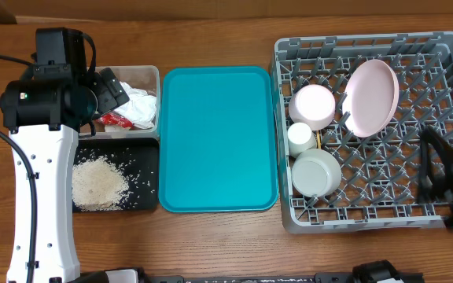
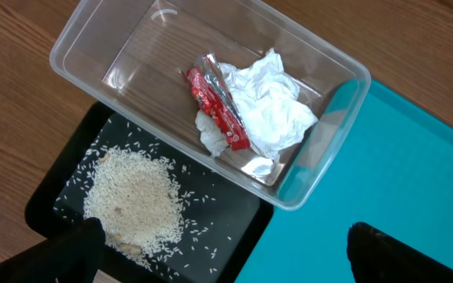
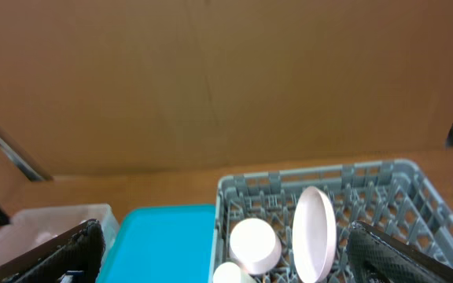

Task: Sort waste into correct bins and load items into the dishwasher

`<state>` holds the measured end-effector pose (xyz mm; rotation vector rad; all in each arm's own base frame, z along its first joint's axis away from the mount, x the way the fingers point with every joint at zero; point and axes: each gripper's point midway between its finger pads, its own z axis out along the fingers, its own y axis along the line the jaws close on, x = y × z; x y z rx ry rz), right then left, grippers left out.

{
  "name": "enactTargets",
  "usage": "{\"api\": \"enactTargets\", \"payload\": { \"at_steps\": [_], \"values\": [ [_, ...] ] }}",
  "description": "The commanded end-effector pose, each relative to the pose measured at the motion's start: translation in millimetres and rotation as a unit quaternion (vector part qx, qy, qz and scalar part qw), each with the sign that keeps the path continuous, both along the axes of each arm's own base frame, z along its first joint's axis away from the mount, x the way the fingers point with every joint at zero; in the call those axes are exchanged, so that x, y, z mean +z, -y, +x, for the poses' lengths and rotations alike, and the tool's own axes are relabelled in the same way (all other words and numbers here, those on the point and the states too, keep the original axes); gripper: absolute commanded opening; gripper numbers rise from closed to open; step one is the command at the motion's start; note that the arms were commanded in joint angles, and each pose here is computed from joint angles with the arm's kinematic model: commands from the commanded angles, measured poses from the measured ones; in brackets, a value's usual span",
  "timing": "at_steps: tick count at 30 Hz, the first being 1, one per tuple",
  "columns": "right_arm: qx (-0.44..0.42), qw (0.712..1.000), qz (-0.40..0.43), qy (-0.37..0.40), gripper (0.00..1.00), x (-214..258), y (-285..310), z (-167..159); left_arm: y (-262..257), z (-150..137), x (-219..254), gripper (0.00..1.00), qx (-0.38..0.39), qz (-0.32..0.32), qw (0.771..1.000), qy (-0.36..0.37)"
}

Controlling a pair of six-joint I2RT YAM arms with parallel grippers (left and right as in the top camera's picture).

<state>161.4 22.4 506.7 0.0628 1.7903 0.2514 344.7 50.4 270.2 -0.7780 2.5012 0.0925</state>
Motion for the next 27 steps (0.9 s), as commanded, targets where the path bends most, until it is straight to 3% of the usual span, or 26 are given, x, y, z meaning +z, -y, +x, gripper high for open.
{"api": "enactTargets", "payload": {
  "at_steps": [1, 6, 16, 27],
  "values": [
    [0.007, 0.999, 0.010, 0.034, 1.00, 1.1, 4.5, -35.0, 0.5, 1.1, 0.5, 1.00, 0.000, -0.001, 1.000, 0.001],
    [-0.001, 0.999, 0.010, 0.038, 1.00, -37.6, 8.6, -45.3, 0.5, 1.0, 0.4, 1.00, 0.000, -0.001, 1.000, 0.001],
    [-0.012, 0.994, 0.072, 0.081, 1.00, -117.2, 1.6, -0.7, 0.5, 1.0, 0.4, 1.00, 0.000, -0.001, 1.000, 0.001],
    [0.029, 0.965, 0.099, 0.242, 1.00, -151.1, -16.1, 39.1, 0.7, 1.0, 0.4, 1.00, 0.000, -0.001, 1.000, 0.001]
  ]
}}
